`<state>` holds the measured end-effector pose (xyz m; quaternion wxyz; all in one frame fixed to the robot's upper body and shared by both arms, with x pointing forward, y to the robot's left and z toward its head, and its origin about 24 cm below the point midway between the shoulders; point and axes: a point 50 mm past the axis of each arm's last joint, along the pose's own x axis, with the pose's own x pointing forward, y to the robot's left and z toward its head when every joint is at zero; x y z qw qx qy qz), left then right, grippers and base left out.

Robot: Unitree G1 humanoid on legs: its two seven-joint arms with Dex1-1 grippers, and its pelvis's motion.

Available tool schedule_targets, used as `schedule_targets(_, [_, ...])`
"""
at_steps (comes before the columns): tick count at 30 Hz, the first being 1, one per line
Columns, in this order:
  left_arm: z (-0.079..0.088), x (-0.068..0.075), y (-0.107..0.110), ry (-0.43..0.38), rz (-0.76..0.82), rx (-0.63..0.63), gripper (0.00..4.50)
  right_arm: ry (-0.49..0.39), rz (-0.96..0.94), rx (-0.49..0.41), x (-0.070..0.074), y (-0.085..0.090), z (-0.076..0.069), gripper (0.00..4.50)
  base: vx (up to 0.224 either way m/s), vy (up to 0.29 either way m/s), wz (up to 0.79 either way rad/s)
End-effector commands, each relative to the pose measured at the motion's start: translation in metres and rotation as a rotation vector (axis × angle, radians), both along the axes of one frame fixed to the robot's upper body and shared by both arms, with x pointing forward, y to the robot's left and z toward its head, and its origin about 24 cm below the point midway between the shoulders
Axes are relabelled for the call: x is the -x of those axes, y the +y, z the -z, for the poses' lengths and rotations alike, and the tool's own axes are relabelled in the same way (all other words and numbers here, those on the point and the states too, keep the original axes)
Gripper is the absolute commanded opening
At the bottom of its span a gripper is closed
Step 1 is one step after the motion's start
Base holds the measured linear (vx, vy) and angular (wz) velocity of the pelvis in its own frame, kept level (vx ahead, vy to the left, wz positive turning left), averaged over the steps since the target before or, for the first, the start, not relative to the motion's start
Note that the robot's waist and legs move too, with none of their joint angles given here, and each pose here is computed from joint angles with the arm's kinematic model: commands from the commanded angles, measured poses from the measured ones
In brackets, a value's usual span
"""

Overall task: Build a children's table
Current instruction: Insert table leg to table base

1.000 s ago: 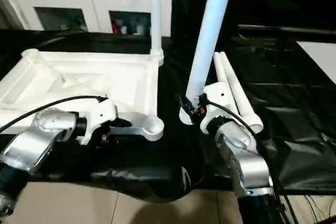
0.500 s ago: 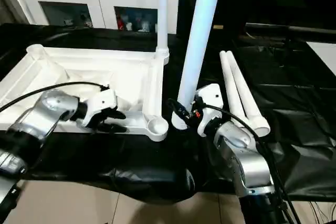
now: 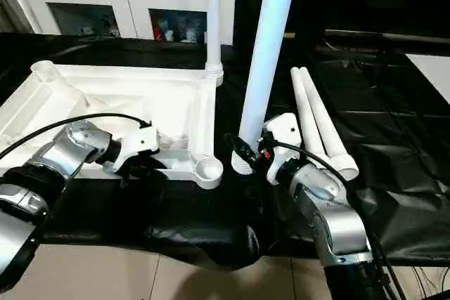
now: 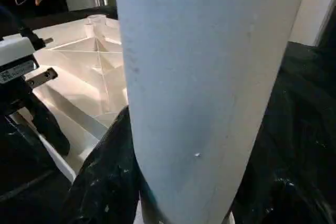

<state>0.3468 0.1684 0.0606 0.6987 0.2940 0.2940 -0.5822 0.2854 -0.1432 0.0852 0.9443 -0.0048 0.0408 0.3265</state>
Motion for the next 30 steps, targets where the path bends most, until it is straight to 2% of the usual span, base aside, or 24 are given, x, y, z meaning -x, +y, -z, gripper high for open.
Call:
schedule_targets(1, [-0.011, -0.006, -0.001, -0.033, 0.014, -0.006, 0.58, -0.019, -0.006, 0.001, 0.001, 0.0, -0.006, 1.86, 0.0, 0.0, 0.0])
schedule_targets(3, [-0.01, -0.006, 0.002, -0.03, 0.016, -0.014, 0.59, -0.019, -0.005, -0.001, 0.001, 0.001, -0.006, 1.86, 0.0, 0.0, 0.0])
schedule_targets(6, [-0.011, -0.007, 0.003, -0.042, 0.007, 0.0, 0.21, -0.012, -0.004, -0.012, -0.001, 0.001, -0.006, 1.86, 0.0, 0.0, 0.0])
schedule_targets(10, [-0.013, -0.006, 0.003, -0.041, -0.007, 0.064, 0.11, 0.003, -0.004, -0.03, -0.003, 0.001, -0.005, 1.86, 0.0, 0.0, 0.0])
schedule_targets(13, [-0.013, -0.006, 0.003, -0.038, -0.004, 0.067, 0.11, 0.003, -0.003, -0.033, -0.004, 0.001, -0.006, 1.86, 0.0, 0.0, 0.0])
schedule_targets(16, [-0.009, -0.001, -0.008, -0.034, 0.004, 0.164, 0.04, 0.016, 0.017, -0.111, -0.009, 0.001, -0.01, 1.86, 0.0, 0.0, 0.0])
schedule_targets(19, [-0.001, 0.006, -0.019, -0.032, 0.024, 0.215, 0.0, 0.028, -0.006, -0.133, -0.014, 0.004, -0.012, 1.86, 0.0, 0.0, 0.0])
schedule_targets(23, [0.009, 0.013, -0.031, -0.034, 0.013, 0.274, 0.0, 0.045, -0.043, -0.126, -0.019, 0.011, -0.011, 1.86, 0.0, 0.0, 0.0])
schedule_targets(30, [0.021, 0.021, -0.035, -0.026, 0.001, 0.259, 0.0, 0.107, -0.125, -0.07, -0.022, 0.022, -0.004, 1.86, 0.0, 0.0, 0.0])
